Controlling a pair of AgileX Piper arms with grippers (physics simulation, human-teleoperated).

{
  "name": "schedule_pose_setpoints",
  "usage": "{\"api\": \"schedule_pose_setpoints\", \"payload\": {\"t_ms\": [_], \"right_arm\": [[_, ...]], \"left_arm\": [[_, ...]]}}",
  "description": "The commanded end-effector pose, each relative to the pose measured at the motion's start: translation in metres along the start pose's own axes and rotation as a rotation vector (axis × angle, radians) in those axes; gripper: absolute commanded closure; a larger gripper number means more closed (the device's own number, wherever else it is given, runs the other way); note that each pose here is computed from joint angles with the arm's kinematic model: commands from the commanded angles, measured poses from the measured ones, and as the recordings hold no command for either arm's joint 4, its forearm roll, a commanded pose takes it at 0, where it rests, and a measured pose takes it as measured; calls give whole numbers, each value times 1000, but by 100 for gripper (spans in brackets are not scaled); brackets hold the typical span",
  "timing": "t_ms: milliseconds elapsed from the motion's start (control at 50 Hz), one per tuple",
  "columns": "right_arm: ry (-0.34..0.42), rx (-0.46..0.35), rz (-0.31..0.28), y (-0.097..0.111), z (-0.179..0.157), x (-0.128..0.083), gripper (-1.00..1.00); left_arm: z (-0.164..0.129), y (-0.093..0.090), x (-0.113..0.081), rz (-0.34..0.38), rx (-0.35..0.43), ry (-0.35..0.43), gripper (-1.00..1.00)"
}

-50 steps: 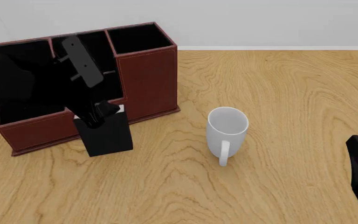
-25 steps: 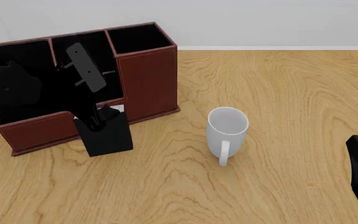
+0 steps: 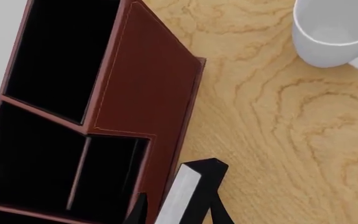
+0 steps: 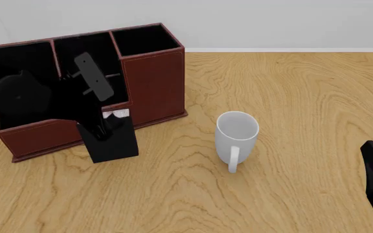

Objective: Pick up the book and place it in the front compartment of the caddy.

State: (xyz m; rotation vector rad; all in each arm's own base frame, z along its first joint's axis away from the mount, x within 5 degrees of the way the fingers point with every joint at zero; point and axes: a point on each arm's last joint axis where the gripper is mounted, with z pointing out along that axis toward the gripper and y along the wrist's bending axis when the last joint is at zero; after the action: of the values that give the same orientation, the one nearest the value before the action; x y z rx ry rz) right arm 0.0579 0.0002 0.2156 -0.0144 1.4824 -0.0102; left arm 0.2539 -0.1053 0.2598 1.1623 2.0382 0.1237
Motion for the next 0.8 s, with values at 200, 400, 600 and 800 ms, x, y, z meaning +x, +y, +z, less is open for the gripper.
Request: {"api": "schedule_pose_setpoints", "payload": {"t_ms": [200, 400, 600, 800], "right_arm": [[0, 0, 0, 0, 0, 0, -100], [0, 0, 0, 0, 0, 0, -100], [0, 0, 0, 0, 0, 0, -100], [0, 0, 0, 0, 0, 0, -100]], "left_arm": [[27, -5, 17, 19, 30, 64, -100], [36, -3, 19, 4, 32, 75, -100], [47, -4, 26, 16, 42, 100, -100], [33, -12, 18, 0, 24, 36, 100]]}}
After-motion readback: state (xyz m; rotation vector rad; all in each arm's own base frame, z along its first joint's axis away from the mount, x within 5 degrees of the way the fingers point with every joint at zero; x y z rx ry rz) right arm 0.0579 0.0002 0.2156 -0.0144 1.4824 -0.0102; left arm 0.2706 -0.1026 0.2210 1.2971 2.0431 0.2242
